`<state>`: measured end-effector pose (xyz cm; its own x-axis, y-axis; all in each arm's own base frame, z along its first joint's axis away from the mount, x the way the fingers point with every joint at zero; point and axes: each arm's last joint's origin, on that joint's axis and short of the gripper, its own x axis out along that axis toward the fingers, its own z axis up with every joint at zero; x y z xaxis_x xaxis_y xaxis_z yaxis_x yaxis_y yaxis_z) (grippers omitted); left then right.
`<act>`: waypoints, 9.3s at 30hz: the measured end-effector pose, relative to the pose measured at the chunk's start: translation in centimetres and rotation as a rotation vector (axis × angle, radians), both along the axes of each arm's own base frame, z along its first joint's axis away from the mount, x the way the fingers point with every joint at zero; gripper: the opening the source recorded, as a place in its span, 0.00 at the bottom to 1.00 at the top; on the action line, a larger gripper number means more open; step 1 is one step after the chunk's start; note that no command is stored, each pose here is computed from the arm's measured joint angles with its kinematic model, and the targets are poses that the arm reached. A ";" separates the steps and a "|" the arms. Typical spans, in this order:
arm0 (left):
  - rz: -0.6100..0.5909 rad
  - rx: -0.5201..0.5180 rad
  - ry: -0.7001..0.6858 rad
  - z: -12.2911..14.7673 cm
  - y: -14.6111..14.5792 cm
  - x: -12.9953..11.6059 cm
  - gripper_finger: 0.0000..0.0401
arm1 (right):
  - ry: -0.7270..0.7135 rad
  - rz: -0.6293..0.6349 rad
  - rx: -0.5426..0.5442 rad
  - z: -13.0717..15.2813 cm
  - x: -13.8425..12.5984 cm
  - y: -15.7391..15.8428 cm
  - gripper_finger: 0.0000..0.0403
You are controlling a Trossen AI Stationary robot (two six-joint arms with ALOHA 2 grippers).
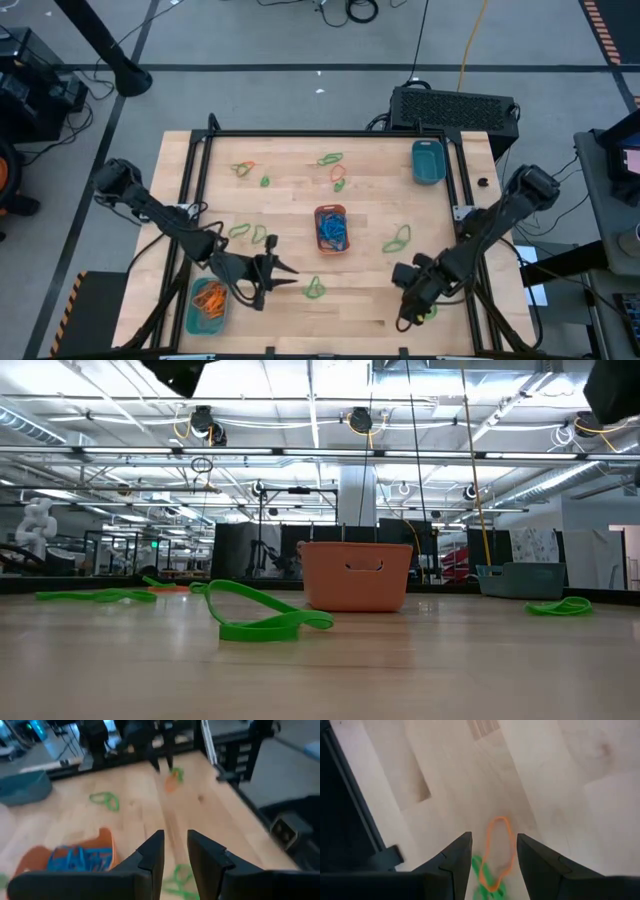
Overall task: Sort rubber bands into baskets
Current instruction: Put the orange rubber band into the green bin
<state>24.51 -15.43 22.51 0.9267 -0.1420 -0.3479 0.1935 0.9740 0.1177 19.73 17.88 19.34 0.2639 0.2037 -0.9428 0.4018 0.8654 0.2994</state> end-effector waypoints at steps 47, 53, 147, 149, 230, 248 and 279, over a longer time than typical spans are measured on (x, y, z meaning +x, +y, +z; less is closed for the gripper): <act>-0.169 -0.106 -0.209 -6.8 -1.6 5.7 0.23 | -0.507 0.225 -0.342 3.7 5.9 3.8 0.00; -0.165 -0.107 -0.371 -8.3 -1.6 6.9 0.23 | -0.726 0.255 -0.313 5.6 8.1 4.0 0.00; 0.413 -0.632 1.192 2.0 -0.9 -10.4 0.02 | -0.544 0.376 -0.440 5.1 7.8 1.1 0.33; 0.419 -0.622 1.207 1.9 -1.3 -10.8 0.02 | -0.547 0.381 -0.438 5.1 7.7 1.3 0.33; 0.841 -0.149 1.292 -8.6 37.9 -2.2 0.23 | -0.349 0.435 -0.658 4.6 12.8 -12.4 0.33; 0.746 -0.209 1.277 -8.3 37.8 -2.6 0.01 | -0.299 0.446 -0.637 2.5 12.0 -12.6 0.33; 0.575 -0.394 1.011 5.9 20.7 -7.0 0.00 | -0.321 0.467 -0.573 2.5 11.3 -9.9 0.33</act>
<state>17.55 5.31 28.42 0.2275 -0.0592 -0.9720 -0.4428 0.8827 -0.1575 31.06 8.03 21.82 0.5467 -0.1321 -0.8269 -0.0700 0.9768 -0.2023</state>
